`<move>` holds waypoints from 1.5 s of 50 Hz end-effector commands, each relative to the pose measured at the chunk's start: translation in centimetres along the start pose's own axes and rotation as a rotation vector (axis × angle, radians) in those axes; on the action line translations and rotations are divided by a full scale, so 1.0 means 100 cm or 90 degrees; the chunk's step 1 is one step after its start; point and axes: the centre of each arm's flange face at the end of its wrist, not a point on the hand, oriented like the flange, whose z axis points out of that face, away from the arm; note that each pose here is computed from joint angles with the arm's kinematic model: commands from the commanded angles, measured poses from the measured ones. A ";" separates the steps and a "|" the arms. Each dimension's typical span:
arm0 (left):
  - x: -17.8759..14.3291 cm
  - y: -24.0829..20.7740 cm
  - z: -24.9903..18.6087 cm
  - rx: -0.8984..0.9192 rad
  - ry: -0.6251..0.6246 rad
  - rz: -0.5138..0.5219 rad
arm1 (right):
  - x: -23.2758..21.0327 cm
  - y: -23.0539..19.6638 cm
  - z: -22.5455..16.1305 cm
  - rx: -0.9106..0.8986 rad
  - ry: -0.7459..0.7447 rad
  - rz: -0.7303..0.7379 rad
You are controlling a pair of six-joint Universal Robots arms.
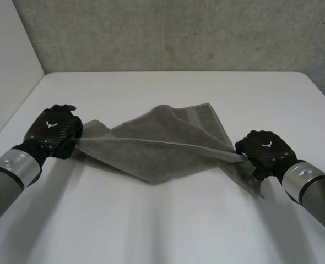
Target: Fold the towel.
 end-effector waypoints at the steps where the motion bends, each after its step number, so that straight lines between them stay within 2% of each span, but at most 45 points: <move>1: -0.007 0.001 -0.005 -0.005 -0.018 -0.004 | 0.000 0.009 0.003 -0.026 0.017 0.045; 10: -0.019 0.006 -0.010 -0.020 -0.039 -0.013 | 0.001 0.012 0.003 -0.031 0.022 0.100; 23: -0.019 0.001 -0.018 -0.018 -0.020 -0.021 | -0.017 0.021 0.003 -0.060 -0.006 0.233; 35: -0.030 -0.003 -0.021 -0.010 -0.044 -0.016 | -0.020 0.024 0.001 -0.059 -0.005 0.227; 40: -0.038 -0.007 -0.026 -0.012 -0.062 -0.019 | 0.003 0.018 0.001 -0.042 0.017 0.182; 42: -0.043 -0.013 -0.034 -0.014 -0.067 -0.023 | 0.021 0.002 -0.012 -0.023 0.021 0.106; 45: -0.043 -0.024 -0.046 -0.013 -0.053 -0.031 | 0.027 -0.008 -0.021 -0.019 0.015 0.069; 47: -0.044 -0.032 -0.052 -0.007 -0.048 -0.033 | 0.038 -0.028 -0.037 -0.010 0.016 0.022; 55: -0.042 -0.070 -0.071 0.032 -0.028 -0.027 | 0.052 -0.086 -0.066 0.089 0.053 -0.041; 62: -0.045 -0.081 -0.068 0.058 -0.022 -0.051 | 0.045 -0.105 -0.063 0.126 0.044 -0.074; 68: -0.053 -0.071 -0.037 0.074 0.006 -0.040 | 0.029 -0.118 -0.032 0.152 0.000 -0.096; 70: -0.052 -0.070 -0.010 0.098 0.033 -0.024 | 0.029 -0.123 -0.022 0.166 0.003 -0.104; 72: -0.052 -0.068 0.008 0.106 0.042 -0.017 | 0.033 -0.134 0.003 0.211 0.023 -0.125; 73: -0.052 -0.068 0.008 0.107 0.042 -0.017 | 0.033 -0.134 0.003 0.211 0.023 -0.125; 75: -0.057 -0.070 0.042 0.123 0.033 -0.006 | 0.036 -0.142 0.016 0.244 0.040 -0.138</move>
